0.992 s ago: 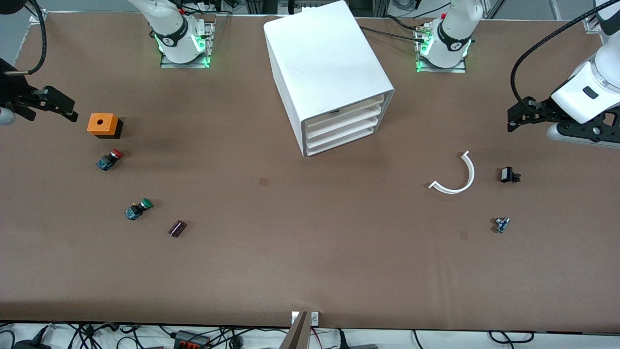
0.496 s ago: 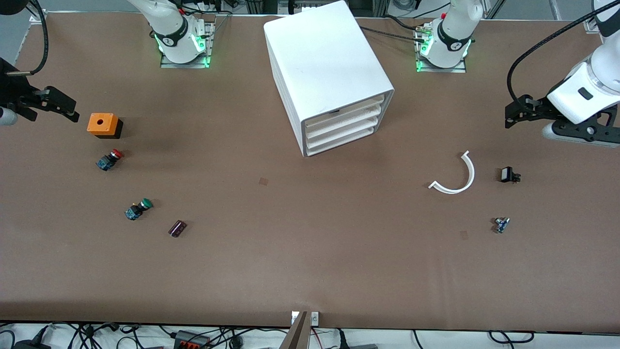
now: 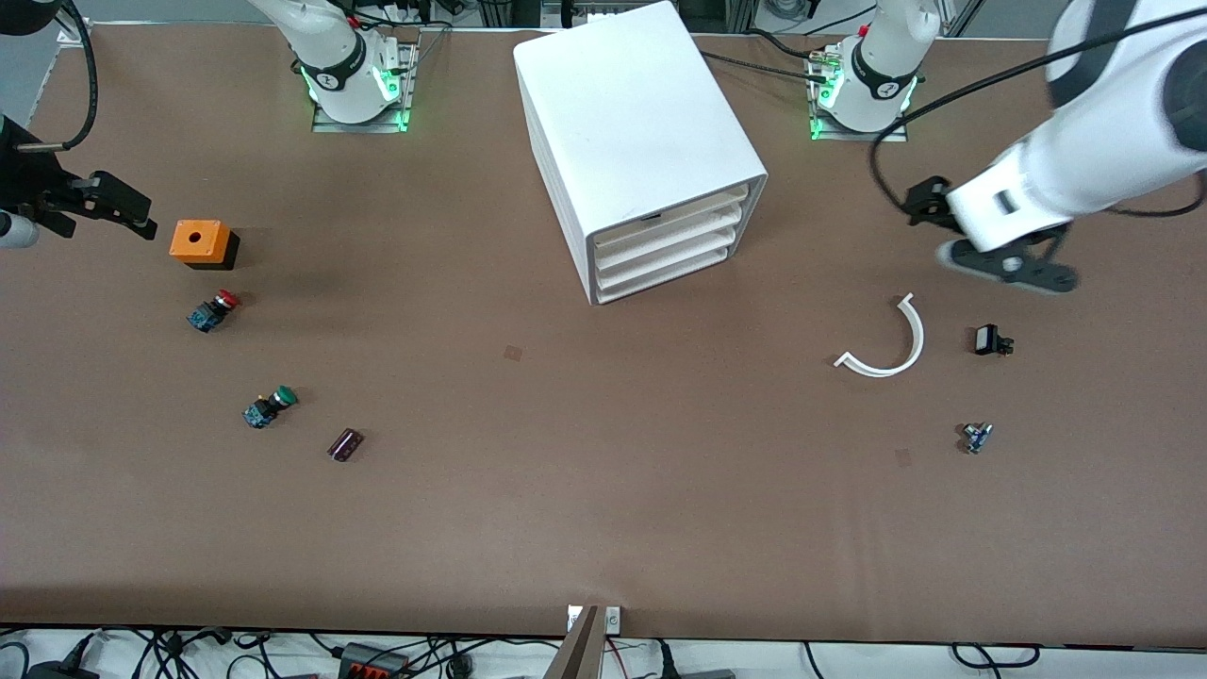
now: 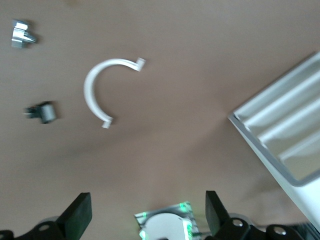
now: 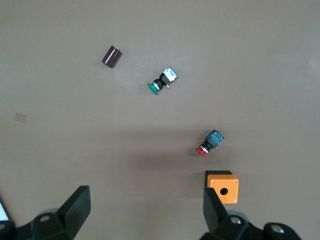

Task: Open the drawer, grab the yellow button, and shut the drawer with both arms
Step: 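Hook the left gripper onto the front of the drawer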

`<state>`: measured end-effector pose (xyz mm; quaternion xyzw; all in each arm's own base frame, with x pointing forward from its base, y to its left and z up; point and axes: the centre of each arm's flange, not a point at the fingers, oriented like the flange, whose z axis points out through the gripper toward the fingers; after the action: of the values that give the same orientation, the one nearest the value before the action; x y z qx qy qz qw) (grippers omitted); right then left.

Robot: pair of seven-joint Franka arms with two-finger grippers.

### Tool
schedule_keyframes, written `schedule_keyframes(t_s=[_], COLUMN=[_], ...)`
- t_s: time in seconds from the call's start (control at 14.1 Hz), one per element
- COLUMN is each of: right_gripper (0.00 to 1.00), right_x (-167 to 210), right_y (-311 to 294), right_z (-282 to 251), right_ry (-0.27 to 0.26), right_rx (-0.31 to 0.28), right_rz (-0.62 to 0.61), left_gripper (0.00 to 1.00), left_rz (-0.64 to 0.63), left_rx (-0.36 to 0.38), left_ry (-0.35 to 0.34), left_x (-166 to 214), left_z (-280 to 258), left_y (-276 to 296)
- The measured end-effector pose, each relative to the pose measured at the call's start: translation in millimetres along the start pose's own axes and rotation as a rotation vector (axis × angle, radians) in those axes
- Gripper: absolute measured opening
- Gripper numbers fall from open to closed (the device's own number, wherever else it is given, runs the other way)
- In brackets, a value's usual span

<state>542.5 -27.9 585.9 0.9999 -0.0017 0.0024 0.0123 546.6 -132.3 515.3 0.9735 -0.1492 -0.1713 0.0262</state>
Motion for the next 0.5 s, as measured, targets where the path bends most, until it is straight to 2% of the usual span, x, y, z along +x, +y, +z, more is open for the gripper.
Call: schedule_keyframes(t_s=[0.14, 0.28, 0.5], right_gripper=[1.00, 1.00, 1.00], right_x=[1, 2, 6], right_y=[0, -1, -14], right_z=[2, 5, 12], right_ry=[-0.004, -0.009, -0.020], right_rx=[0.000, 0.000, 0.000], right_rz=[0.000, -0.002, -0.026], left_gripper=[1.00, 1.00, 1.00], left_rz=[0.051, 0.143, 0.271], left_rx=[-0.222, -0.442, -0.646], left_ry=[-0.058, -0.076, -0.065], left_x=[22, 41, 62], left_z=[30, 58, 109], left_y=[19, 11, -1])
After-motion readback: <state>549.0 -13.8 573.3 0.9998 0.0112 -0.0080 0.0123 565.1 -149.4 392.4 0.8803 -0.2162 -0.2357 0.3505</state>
